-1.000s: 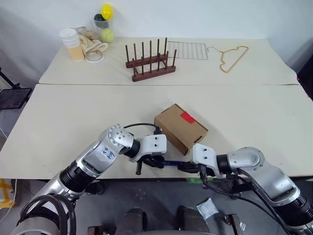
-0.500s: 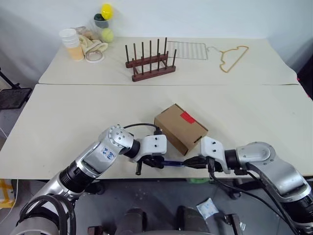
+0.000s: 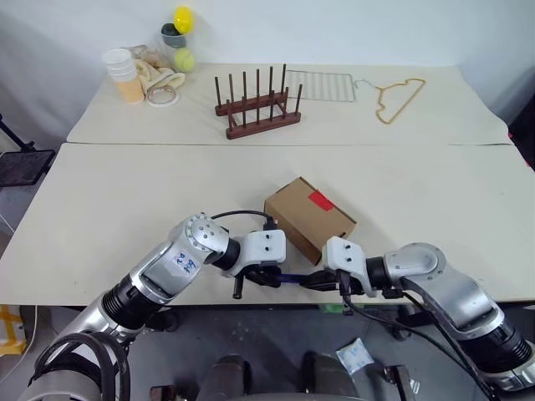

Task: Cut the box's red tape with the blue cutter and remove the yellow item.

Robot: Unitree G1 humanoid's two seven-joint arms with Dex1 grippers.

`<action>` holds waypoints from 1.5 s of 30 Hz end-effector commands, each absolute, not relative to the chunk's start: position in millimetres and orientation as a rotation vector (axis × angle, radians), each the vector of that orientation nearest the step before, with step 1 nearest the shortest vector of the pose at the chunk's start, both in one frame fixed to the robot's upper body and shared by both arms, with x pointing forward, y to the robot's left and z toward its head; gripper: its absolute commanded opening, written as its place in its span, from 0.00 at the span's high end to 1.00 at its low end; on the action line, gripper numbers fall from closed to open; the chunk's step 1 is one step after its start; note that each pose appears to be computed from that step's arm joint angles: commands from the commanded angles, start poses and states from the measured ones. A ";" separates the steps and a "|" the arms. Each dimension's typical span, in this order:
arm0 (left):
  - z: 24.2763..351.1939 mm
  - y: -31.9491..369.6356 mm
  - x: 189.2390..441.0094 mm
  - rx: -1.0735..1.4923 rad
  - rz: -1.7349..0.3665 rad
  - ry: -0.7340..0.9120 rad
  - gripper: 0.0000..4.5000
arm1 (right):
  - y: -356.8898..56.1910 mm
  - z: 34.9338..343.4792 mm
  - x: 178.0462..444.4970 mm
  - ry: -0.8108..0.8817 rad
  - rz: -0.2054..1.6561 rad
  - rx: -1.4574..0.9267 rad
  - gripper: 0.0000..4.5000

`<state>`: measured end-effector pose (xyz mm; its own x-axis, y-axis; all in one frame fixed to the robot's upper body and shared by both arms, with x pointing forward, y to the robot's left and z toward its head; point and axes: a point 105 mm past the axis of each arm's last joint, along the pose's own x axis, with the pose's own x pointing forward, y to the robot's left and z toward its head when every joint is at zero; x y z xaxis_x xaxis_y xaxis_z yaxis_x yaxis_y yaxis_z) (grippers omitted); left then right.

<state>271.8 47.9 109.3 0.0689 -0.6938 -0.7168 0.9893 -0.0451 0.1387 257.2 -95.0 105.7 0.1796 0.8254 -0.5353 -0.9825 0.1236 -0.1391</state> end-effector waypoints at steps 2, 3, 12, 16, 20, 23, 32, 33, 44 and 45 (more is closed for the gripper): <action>91.9 45.8 259.1 0.733 -1.509 0.579 0.90 | -94.2 109.9 261.5 0.351 1.346 -0.525 1.00; 92.0 45.4 259.1 0.732 -1.510 0.578 0.90 | -95.5 112.0 259.8 0.350 1.354 -0.528 1.00; 91.1 45.7 259.3 0.741 -1.517 0.580 0.90 | -120.4 118.8 259.7 0.389 1.306 -0.542 1.00; 90.9 44.0 259.1 0.742 -1.522 0.577 0.90 | -120.7 115.9 261.7 0.394 1.300 -0.541 1.00; 91.5 42.4 259.6 0.744 -1.521 0.573 0.90 | -112.2 112.5 260.1 0.389 1.324 -0.530 1.00; 91.8 42.6 260.5 0.745 -1.518 0.572 0.90 | -107.3 109.6 260.8 0.388 1.337 -0.530 1.00; 93.1 42.0 262.3 0.743 -1.507 0.568 0.90 | -84.7 104.8 258.0 0.371 1.398 -0.512 1.00; 93.1 42.0 262.2 0.743 -1.506 0.568 0.90 | -82.5 104.0 258.0 0.370 1.402 -0.511 1.00; 92.8 42.2 262.2 0.744 -1.508 0.566 0.90 | -66.4 104.3 256.2 0.341 1.431 -0.490 1.00; 92.6 42.5 262.2 0.746 -1.508 0.566 0.90 | -67.1 106.6 254.1 0.330 1.442 -0.496 1.00</action>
<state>271.9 45.5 109.2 0.0692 -0.6945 -0.7162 0.9884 -0.0495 0.1436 256.5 -68.9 96.4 0.1077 0.8490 -0.5173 -0.9937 0.0758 -0.0825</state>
